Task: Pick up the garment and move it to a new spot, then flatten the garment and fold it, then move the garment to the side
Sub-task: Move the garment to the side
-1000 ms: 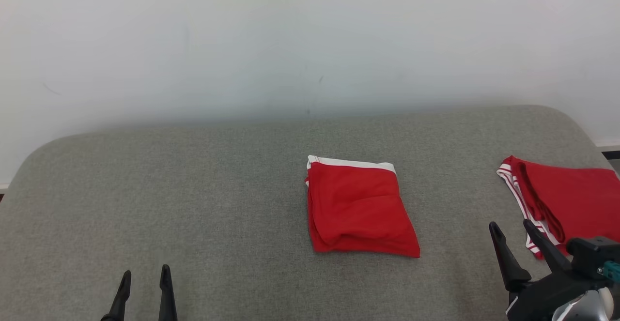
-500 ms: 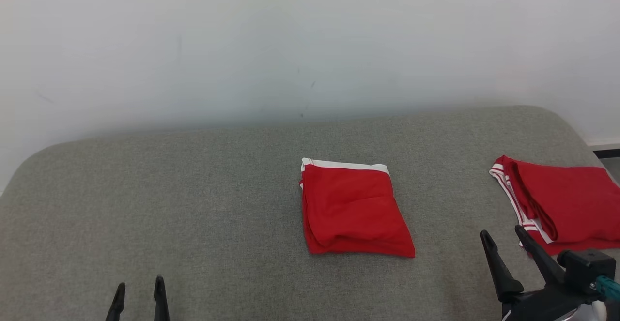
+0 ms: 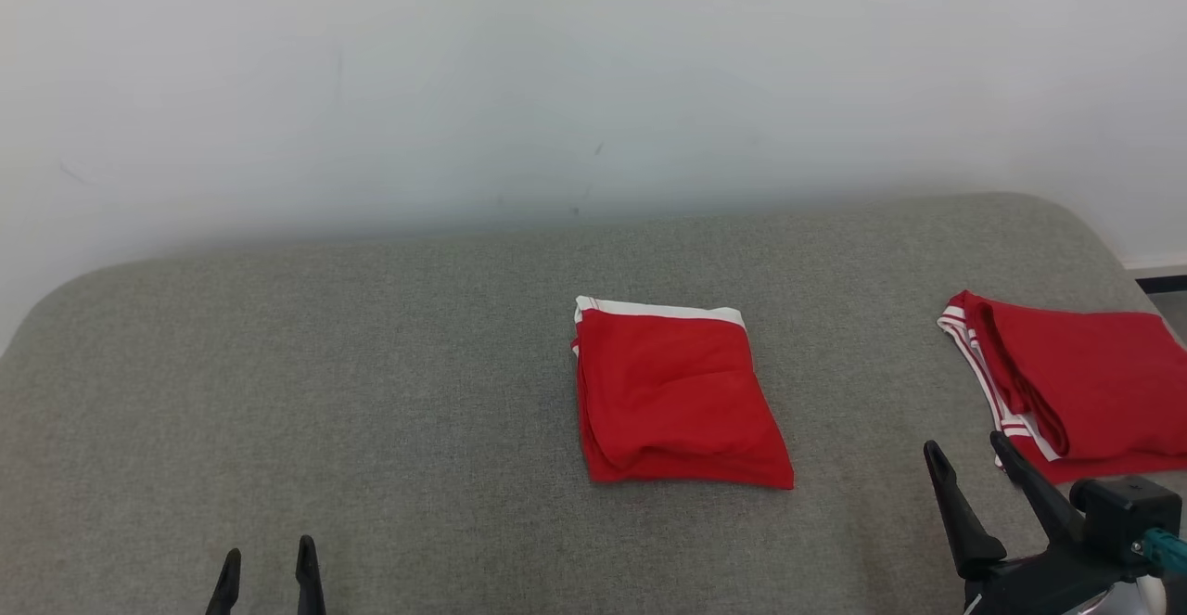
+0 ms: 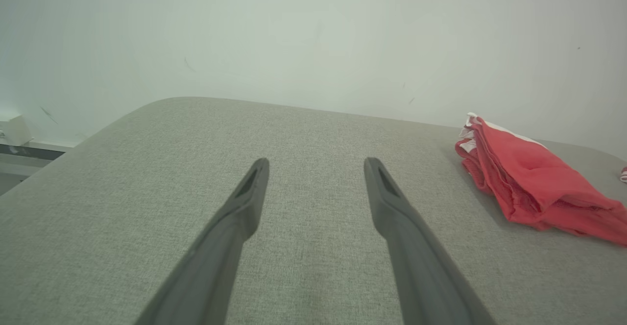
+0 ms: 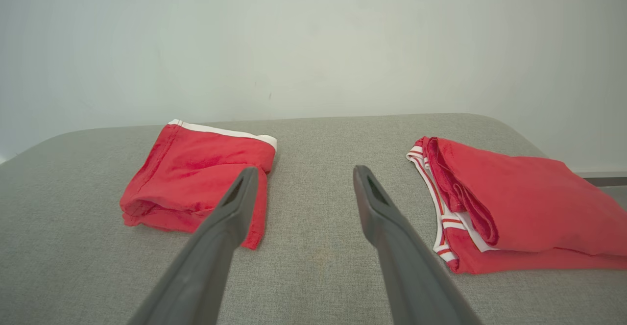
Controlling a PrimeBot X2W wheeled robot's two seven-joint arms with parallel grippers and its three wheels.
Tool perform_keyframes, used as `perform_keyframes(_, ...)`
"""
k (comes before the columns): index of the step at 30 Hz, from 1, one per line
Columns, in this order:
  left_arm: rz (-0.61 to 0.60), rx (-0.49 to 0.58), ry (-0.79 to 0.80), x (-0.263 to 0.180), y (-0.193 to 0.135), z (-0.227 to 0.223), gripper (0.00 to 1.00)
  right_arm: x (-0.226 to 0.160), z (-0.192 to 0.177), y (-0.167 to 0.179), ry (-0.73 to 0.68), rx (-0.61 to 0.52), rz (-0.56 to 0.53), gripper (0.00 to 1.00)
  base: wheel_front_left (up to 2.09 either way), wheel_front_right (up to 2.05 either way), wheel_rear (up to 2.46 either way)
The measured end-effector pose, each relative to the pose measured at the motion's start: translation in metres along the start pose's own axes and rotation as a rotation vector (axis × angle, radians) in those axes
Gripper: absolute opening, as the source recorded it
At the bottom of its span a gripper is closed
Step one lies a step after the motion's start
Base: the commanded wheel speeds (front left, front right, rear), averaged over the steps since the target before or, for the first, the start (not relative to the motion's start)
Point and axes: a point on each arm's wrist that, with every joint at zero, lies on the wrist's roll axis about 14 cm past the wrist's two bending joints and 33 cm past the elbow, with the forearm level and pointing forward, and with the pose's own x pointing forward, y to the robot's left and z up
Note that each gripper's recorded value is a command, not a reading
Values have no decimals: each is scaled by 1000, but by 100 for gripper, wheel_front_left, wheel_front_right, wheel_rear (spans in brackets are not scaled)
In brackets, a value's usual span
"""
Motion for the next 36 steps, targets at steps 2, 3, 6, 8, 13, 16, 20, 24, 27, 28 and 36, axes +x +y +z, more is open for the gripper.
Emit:
perform_keyframes(2,0,-2,1,0,0,0,100,0,-1,0,2,1,-1,100,0,0,0)
perform_keyframes(3,0,-3,2,0,0,-1,100,0,-1,0,4,1,-1,100,0,0,0)
perform_keyframes(6,2,-4,4,0,0,-1,100,1,-1,-1,10,2,-2,100,0,0,0)
perform_keyframes(8,5,-5,5,-1,1,-2,100,3,-1,-1,13,2,-3,100,0,0,0)
perform_keyframes(13,23,-6,10,-3,6,-4,100,14,-14,3,121,-3,13,100,0,0,0)
perform_keyframes(16,34,-6,20,-4,10,-7,100,34,-9,5,180,-5,25,100,0,0,0)
perform_keyframes(20,57,-6,24,-4,15,-8,100,59,-15,12,330,12,36,100,0,0,0)
perform_keyframes(24,73,-9,22,-2,19,-8,100,86,-14,15,440,-18,37,100,0,0,0)
perform_keyframes(27,85,-13,29,-2,22,-10,100,106,-18,23,493,2,41,100,0,0,0)
perform_keyframes(28,92,-13,33,-2,24,-11,100,113,-19,29,505,8,49,100,0,0,0)
perform_keyframes(36,154,-18,76,-5,42,-24,100,144,-70,39,691,31,42,100,0,0,0)
